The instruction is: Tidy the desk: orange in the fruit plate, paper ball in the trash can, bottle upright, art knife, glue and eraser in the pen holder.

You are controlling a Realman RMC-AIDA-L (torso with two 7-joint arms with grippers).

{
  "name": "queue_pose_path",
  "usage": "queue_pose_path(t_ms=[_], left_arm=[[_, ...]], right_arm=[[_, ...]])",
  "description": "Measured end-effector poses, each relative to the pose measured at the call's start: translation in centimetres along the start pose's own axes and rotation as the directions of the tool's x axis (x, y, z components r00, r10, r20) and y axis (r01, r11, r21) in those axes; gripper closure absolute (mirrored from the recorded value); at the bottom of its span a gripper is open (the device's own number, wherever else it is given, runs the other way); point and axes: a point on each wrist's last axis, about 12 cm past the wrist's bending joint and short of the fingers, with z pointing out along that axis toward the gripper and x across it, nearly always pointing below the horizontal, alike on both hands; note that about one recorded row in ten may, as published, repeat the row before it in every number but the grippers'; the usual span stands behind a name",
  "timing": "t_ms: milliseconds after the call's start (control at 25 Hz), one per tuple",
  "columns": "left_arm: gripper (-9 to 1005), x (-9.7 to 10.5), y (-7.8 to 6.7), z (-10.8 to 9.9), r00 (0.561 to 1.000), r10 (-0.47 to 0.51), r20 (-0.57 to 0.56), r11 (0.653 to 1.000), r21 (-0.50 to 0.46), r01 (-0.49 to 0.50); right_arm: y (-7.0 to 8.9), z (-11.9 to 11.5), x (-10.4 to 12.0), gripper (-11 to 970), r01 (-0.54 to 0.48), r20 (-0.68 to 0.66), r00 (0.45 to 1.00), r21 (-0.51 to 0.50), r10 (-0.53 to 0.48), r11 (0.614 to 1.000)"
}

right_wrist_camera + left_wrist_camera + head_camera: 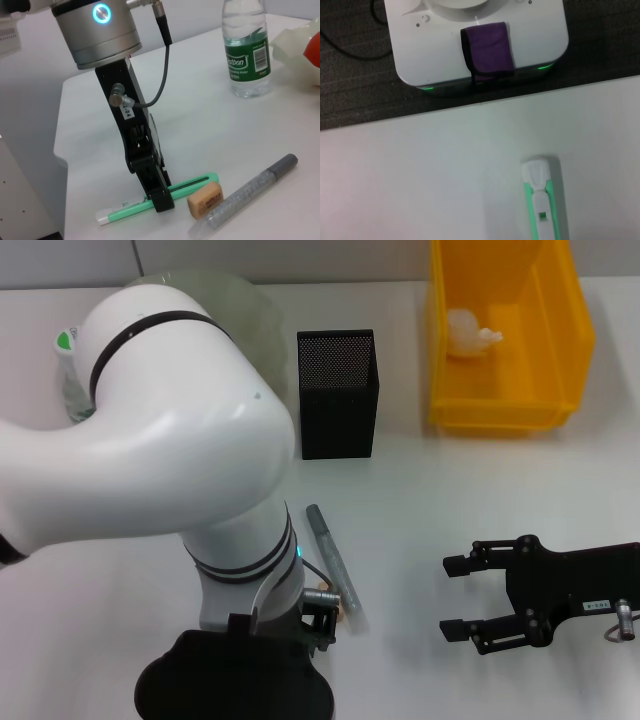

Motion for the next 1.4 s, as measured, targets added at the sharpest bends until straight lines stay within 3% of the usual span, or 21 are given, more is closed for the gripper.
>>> queue_pose_path(t_ms=[1040,1400], left_arm=[[802,-0.1,-0.1,0.0,1.0,0.001,-0.003,1.0,0.012,-0.001],[801,1.1,-0.9,-1.2,0.992,-0.116,0.046,0.988,-0.095,0.12]], right_arm=[[0.1,-0.1,0.1,168,0.0,0.005,1.0,0.001,0.0,1.0],[0.4,-0.2,0.0,168,-0.002,0.016,1.0,-0.021,0.002,1.0]])
